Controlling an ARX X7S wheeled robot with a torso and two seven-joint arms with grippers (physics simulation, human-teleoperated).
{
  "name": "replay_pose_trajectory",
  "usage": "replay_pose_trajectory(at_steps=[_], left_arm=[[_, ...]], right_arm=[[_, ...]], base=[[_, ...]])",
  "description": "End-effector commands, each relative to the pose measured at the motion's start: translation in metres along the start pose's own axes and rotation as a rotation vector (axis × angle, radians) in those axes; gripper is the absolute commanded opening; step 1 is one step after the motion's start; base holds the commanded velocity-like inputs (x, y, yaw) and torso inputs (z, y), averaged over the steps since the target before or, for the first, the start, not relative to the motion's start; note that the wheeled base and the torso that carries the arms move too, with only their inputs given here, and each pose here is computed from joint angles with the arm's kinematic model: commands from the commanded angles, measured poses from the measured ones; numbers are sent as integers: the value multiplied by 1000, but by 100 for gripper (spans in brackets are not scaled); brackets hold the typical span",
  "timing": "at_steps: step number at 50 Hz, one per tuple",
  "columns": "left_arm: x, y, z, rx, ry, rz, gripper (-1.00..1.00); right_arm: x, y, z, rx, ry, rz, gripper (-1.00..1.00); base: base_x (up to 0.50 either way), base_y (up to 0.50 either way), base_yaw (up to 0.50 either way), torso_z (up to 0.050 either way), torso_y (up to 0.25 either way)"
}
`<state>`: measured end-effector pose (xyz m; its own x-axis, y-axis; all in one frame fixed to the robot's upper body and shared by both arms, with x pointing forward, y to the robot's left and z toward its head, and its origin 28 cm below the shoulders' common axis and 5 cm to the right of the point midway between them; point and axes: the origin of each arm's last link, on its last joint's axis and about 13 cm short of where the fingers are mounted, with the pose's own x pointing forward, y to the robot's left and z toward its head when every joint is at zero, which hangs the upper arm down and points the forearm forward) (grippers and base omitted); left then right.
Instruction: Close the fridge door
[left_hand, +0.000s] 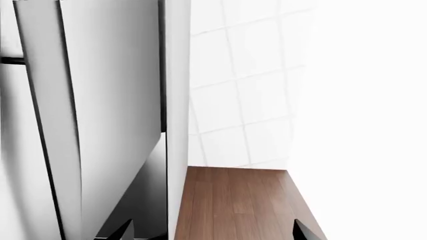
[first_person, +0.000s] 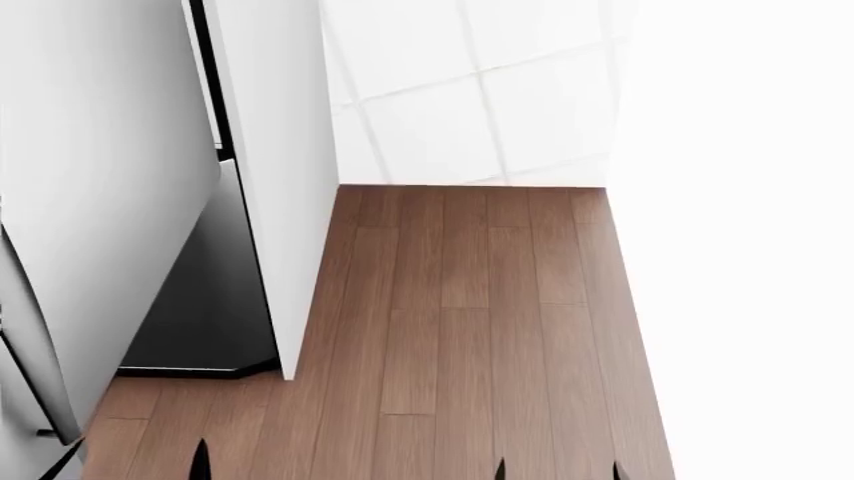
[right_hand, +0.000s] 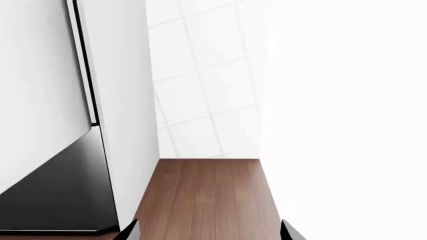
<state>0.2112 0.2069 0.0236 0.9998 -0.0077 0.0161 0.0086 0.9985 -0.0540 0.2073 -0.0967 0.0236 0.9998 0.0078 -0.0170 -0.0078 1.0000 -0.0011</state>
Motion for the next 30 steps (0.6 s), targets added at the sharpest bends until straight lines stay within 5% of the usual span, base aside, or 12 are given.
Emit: replay_pose_trajectory(at_steps=[1,30], left_arm=[[0,0,1,-1,-5,2,100],[1,0,2,-2,-6,1,100]], right_arm=[[1,0,1,-5,5,4,100],[1,0,1,5,6,4,100]], base=[[500,-1,0,0,0],[500,-1,0,0,1]])
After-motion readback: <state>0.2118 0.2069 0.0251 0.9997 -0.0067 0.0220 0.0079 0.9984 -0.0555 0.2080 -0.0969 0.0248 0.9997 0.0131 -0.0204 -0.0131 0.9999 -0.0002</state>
